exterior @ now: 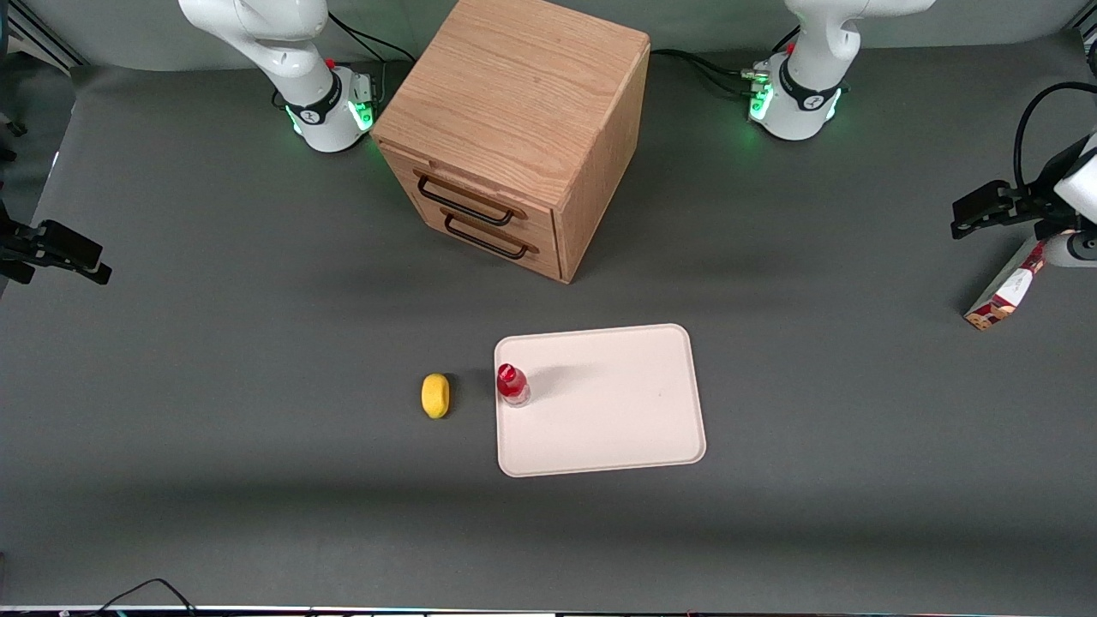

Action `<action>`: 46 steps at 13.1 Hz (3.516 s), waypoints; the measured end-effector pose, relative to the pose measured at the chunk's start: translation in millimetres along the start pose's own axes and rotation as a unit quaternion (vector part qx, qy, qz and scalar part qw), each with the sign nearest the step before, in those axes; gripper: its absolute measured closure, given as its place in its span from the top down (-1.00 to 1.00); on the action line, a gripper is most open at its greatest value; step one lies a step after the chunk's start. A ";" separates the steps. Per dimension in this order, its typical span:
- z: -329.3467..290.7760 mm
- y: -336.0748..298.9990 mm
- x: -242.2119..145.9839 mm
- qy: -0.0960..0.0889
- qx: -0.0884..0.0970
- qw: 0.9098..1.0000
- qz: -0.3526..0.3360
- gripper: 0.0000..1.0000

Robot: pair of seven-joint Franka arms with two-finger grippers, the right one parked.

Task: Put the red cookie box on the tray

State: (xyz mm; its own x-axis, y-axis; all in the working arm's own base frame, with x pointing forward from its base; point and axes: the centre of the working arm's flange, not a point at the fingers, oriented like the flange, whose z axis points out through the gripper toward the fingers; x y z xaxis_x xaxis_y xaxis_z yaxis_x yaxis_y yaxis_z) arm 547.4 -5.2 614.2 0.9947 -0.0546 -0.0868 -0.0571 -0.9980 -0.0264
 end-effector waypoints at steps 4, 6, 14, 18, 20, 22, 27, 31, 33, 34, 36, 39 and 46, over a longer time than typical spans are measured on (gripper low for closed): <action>2.4 22.1 2.1 -0.003 0.002 1.000 0.019 1.00; 3.0 21.4 2.0 -0.005 0.002 1.000 0.019 1.00; 41.8 -17.1 3.7 -0.056 0.030 0.995 0.079 1.00; 82.4 -124.9 -11.7 -0.074 0.013 0.985 0.158 1.00; 105.3 -177.6 -26.5 -0.070 0.019 0.980 0.185 1.00; 132.7 -216.0 -40.5 -0.058 0.031 0.975 0.214 1.00; 222.1 -296.2 -89.3 -0.007 0.064 0.953 0.295 1.00; 276.3 -316.1 -108.6 0.010 0.100 0.935 0.340 1.00; 301.2 -326.3 -114.0 0.019 0.092 0.934 0.344 1.00; 314.8 -331.7 -117.7 0.029 0.076 0.936 0.342 1.00; 345.8 -338.9 -125.3 0.056 0.040 0.938 0.341 1.00; 373.9 -341.5 -130.6 0.062 0.018 0.940 0.334 1.00; 412.5 -355.8 -148.9 0.045 0.008 0.949 0.313 1.00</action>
State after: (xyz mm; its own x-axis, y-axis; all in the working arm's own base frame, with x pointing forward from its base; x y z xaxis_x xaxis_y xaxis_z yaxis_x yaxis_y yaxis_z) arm 384.5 370.9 225.7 0.7692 -0.6389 -0.0046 -0.6389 -0.7691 -0.0131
